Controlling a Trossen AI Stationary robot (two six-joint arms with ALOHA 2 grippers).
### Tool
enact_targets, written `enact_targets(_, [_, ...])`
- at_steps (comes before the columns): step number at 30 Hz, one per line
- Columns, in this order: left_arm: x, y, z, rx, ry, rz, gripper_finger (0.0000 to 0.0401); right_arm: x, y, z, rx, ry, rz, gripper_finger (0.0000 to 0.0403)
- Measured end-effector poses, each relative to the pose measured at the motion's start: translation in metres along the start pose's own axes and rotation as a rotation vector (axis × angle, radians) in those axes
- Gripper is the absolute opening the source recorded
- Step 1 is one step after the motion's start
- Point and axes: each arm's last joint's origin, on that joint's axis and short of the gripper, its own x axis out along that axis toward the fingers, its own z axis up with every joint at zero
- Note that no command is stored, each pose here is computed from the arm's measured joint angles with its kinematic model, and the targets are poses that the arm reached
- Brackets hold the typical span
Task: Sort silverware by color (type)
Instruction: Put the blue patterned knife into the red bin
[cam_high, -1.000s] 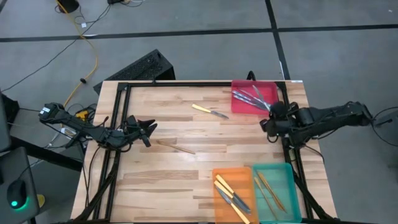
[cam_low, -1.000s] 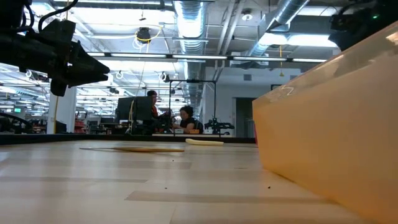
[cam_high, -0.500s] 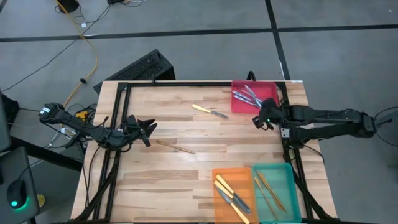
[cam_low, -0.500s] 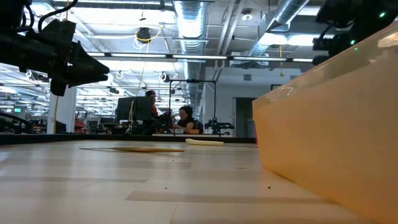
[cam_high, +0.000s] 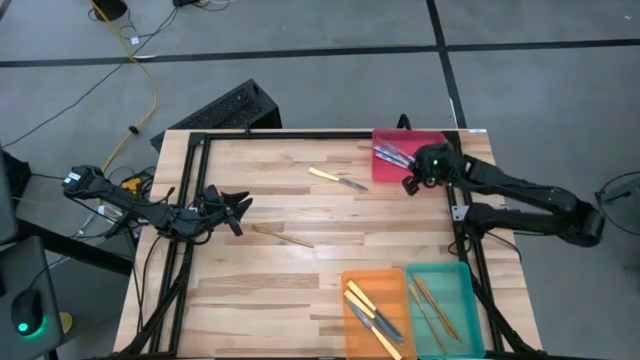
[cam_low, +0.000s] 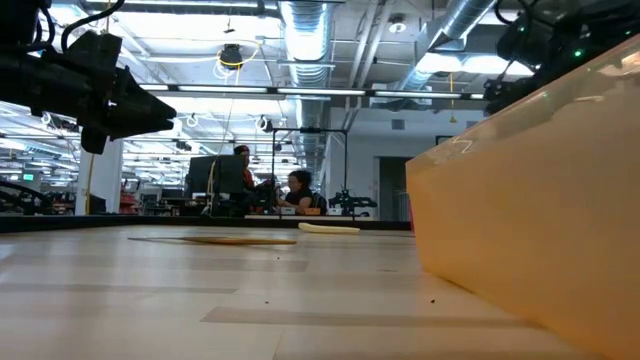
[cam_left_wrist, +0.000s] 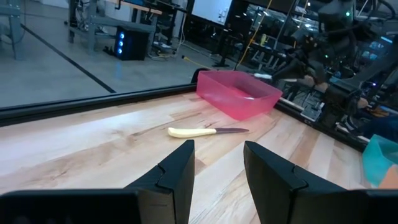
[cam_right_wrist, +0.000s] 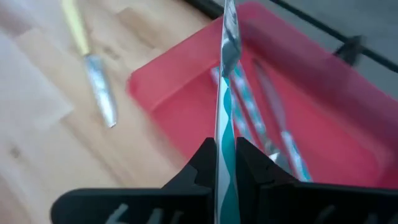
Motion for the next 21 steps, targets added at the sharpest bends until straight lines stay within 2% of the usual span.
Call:
enact_targets(5, [0.0,0.001,-0.002,0.015,0.012,0.004,0.0122,-0.006,-0.017,0.0,0.061,-0.014,-0.041,0.0038])
enact_targets(13, [0.0,0.002,-0.004,0.019,0.024,0.011,0.0122,-0.008,-0.027,-0.006,0.068,0.042,0.021,0.0038])
enact_targets(21, [0.0,0.002,-0.004,0.005,0.024,0.012,0.0122,0.01,-0.035,-0.008,0.096,0.139,0.015,0.0038])
